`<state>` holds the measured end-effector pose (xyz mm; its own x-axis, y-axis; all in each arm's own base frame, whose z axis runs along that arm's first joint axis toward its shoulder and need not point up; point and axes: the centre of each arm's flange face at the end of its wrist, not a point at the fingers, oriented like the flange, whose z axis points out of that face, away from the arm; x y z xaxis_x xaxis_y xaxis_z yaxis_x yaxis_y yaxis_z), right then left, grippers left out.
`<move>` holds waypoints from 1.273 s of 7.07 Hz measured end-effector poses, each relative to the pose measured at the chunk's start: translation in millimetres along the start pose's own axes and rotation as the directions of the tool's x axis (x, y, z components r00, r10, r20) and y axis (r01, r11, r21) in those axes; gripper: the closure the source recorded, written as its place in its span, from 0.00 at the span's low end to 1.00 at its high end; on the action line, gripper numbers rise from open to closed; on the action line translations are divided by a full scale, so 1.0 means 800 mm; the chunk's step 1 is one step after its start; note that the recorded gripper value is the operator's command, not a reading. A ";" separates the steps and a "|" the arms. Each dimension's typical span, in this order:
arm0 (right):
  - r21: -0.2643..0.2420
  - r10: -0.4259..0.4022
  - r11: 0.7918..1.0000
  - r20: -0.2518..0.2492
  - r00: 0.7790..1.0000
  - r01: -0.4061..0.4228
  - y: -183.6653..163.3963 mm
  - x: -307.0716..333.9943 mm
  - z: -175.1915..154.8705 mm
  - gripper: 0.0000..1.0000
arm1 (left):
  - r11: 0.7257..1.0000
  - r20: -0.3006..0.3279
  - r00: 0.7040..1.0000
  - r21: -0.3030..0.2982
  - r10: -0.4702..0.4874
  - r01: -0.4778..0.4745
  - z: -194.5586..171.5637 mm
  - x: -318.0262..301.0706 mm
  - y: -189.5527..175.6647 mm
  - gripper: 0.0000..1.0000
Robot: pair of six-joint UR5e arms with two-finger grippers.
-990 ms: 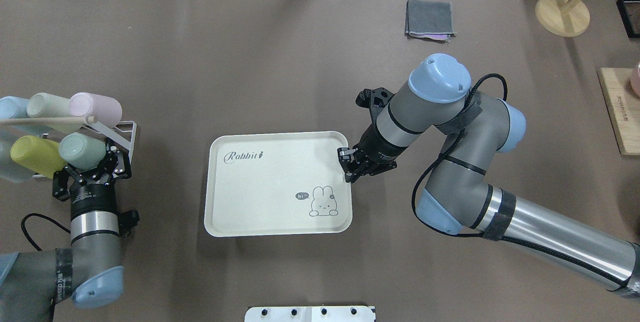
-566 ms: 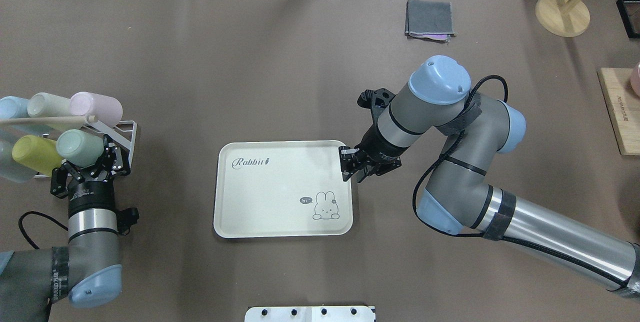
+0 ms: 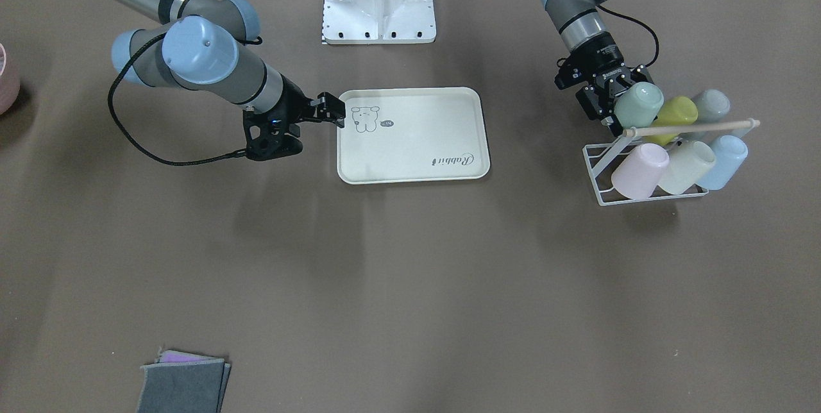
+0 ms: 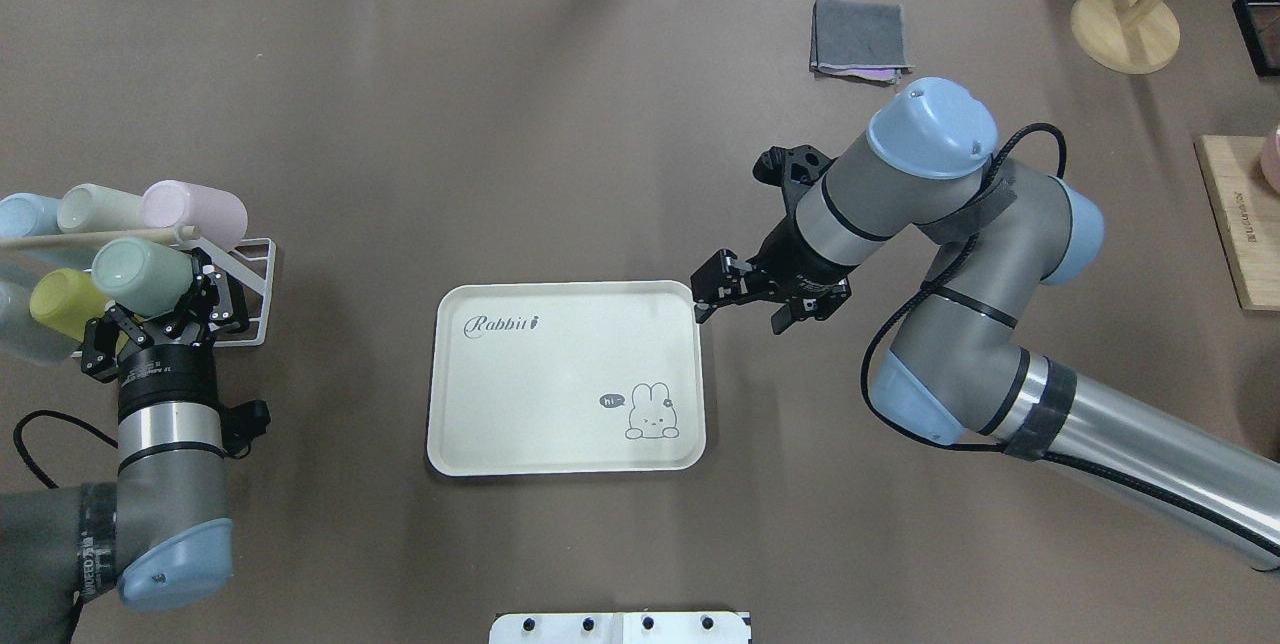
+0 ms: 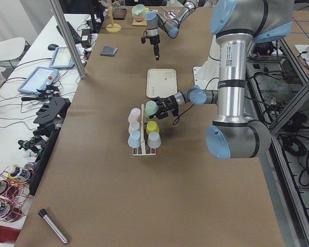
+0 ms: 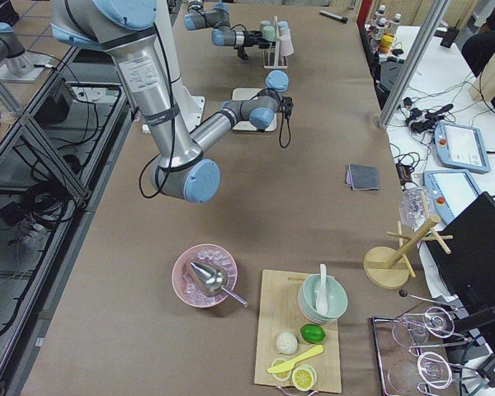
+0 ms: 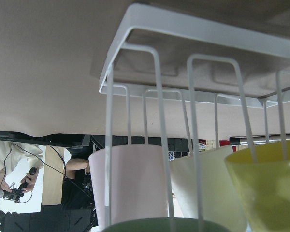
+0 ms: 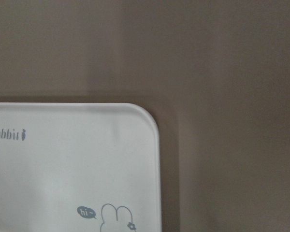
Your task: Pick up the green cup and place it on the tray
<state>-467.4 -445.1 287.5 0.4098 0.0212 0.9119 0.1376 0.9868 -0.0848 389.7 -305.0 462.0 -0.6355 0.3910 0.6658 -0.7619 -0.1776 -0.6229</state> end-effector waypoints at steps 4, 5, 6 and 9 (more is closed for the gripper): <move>0.027 -0.023 0.999 -0.052 0.998 0.025 0.020 0.121 -0.054 0.00 | 1.000 0.005 1.000 0.002 -0.007 0.007 -0.005 0.003 0.036 0.22; 0.030 -0.035 0.999 -0.067 0.997 0.037 0.022 0.147 -0.063 0.00 | 1.000 0.005 1.000 0.002 -0.008 0.008 -0.006 0.004 0.041 0.22; 0.034 -0.084 0.996 -0.085 0.993 0.087 0.024 0.179 -0.078 0.00 | 1.000 0.008 1.000 0.005 -0.011 0.011 -0.009 0.003 0.048 0.22; 0.025 -0.229 0.972 -0.128 0.965 0.234 0.014 0.268 -0.162 0.01 | 0.999 0.015 0.999 0.010 -0.033 0.033 -0.015 -0.009 0.075 0.24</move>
<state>-261.0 -450.2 429.6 0.4798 -0.2262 0.8477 0.2074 0.9681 0.1409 350.5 -307.9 414.9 -0.6120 0.3827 0.6921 -0.7835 -0.1735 -0.5967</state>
